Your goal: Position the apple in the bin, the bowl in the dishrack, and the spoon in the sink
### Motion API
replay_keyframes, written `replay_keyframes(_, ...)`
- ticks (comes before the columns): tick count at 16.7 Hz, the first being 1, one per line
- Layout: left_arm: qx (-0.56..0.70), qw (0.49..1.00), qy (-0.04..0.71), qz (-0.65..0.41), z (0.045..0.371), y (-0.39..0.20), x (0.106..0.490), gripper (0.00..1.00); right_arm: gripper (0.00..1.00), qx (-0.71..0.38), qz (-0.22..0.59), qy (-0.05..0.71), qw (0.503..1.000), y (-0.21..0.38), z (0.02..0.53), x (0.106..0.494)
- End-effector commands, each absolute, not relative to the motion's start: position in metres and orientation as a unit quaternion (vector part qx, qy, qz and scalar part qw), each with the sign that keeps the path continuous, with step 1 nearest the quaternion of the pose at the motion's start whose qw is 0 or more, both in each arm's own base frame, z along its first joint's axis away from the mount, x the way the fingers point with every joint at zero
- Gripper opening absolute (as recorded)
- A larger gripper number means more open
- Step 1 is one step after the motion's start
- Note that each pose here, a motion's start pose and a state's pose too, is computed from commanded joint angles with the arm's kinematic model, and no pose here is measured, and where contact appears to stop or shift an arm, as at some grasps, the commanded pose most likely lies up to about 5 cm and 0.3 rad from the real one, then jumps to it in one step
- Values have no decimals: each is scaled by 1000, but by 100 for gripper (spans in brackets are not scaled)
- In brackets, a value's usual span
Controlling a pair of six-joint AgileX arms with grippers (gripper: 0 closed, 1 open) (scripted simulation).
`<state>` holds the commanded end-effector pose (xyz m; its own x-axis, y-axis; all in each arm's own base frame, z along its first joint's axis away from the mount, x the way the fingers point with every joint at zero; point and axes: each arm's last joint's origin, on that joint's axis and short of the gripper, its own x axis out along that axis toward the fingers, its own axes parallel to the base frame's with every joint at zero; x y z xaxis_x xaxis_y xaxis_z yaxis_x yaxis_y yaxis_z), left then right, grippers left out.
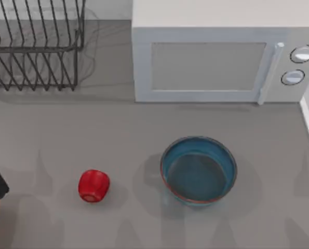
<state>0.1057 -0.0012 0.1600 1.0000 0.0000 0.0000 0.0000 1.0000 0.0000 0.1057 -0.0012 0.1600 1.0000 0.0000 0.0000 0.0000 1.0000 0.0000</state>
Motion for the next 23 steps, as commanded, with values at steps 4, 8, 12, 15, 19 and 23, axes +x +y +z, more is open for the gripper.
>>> replay_keyframes(4,-3,1000,12,-9,166,-3,106,100,100,0,0,0,1000,-1,160,106)
replay_keyframes(8,-19,995,91,-47,194,-11,112,100,100,0,0,0,1000,-1,160,106)
replay_keyframes(12,-29,963,254,-88,219,-27,141,100,100,0,0,0,1000,-1,160,106)
replay_keyframes(15,-22,906,408,-106,221,-48,178,100,100,0,0,0,1000,-1,160,106)
replay_keyframes(19,2,813,572,-110,209,-85,225,100,100,0,0,0,1000,-1,160,106)
replay_keyframes(23,28,737,667,-104,193,-122,259,100,100,0,0,0,1000,-1,160,106)
